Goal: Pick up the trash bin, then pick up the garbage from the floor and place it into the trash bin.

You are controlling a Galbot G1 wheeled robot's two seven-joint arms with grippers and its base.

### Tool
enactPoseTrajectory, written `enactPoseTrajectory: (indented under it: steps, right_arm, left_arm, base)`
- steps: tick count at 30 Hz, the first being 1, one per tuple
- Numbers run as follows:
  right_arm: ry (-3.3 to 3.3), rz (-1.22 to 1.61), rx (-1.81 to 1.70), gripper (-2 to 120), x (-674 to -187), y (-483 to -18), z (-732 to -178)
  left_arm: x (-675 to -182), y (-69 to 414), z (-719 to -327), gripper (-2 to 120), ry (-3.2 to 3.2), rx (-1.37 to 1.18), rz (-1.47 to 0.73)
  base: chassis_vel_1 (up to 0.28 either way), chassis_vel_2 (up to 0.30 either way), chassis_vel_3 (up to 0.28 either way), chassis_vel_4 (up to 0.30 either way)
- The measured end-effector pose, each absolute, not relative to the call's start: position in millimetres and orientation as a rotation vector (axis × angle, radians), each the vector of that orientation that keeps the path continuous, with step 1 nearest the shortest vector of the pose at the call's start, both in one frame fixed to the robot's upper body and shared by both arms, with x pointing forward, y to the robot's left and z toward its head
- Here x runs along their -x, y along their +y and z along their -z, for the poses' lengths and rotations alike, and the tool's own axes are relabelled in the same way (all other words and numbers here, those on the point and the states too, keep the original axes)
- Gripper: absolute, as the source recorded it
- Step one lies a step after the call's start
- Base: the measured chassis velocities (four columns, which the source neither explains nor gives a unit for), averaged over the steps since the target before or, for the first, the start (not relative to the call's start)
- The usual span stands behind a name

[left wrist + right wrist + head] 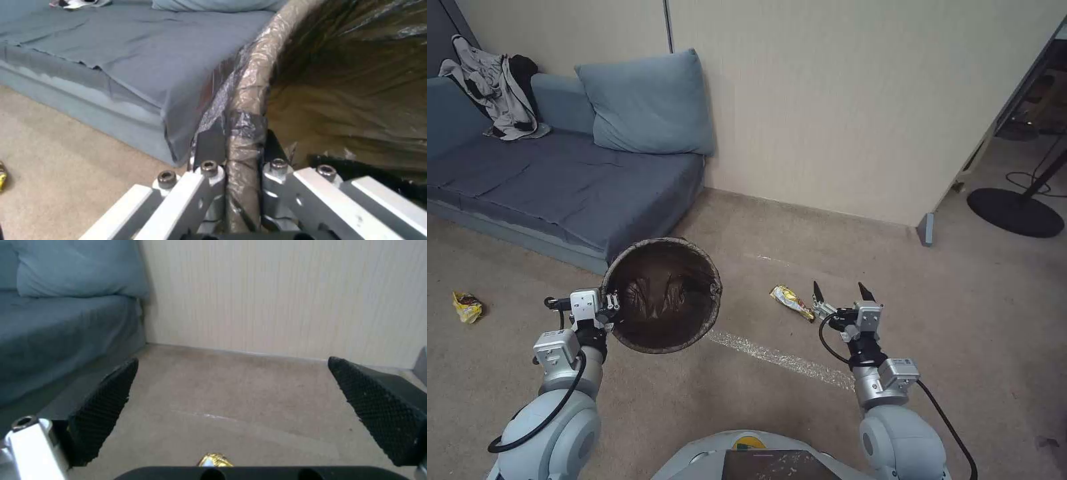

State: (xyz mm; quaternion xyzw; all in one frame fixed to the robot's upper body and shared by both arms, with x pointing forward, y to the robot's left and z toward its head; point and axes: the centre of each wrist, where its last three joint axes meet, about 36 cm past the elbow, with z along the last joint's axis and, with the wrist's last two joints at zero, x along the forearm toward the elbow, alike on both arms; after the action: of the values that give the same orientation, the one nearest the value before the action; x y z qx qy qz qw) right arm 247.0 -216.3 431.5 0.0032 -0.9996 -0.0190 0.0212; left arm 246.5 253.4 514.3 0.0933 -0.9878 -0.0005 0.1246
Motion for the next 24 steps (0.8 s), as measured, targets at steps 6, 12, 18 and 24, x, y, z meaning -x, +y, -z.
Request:
enactPoseTrajectory:
  steps: [6,12,18,24]
  right_arm:
    - [-3.097,0.061,-0.017,100,-248.3,-215.8,-428.4]
    - [-3.095,0.06,-0.023,100,-248.8,-215.8,-426.3]
    - [-3.093,0.061,-0.025,100,-249.2,-215.7,-425.2]
    - [-3.092,0.062,-0.029,100,-249.9,-215.7,-424.2]
  left_arm:
    - [-247.1,254.1,-513.5,4,-2.877,-0.27,0.003]
    - [-247.5,254.3,-512.9,4,-2.875,-0.268,0.0]
    - [-247.8,254.5,-512.2,4,-2.873,-0.265,-0.001]
    - [-247.7,254.5,-511.9,4,-2.872,-0.264,-0.002]
  base:
    - [0.0,0.0,0.0,0.0]
    - [0.0,0.0,0.0,0.0]
    - [-0.03,0.023,0.021,-0.026]
    - [-0.067,0.049,0.062,-0.053]
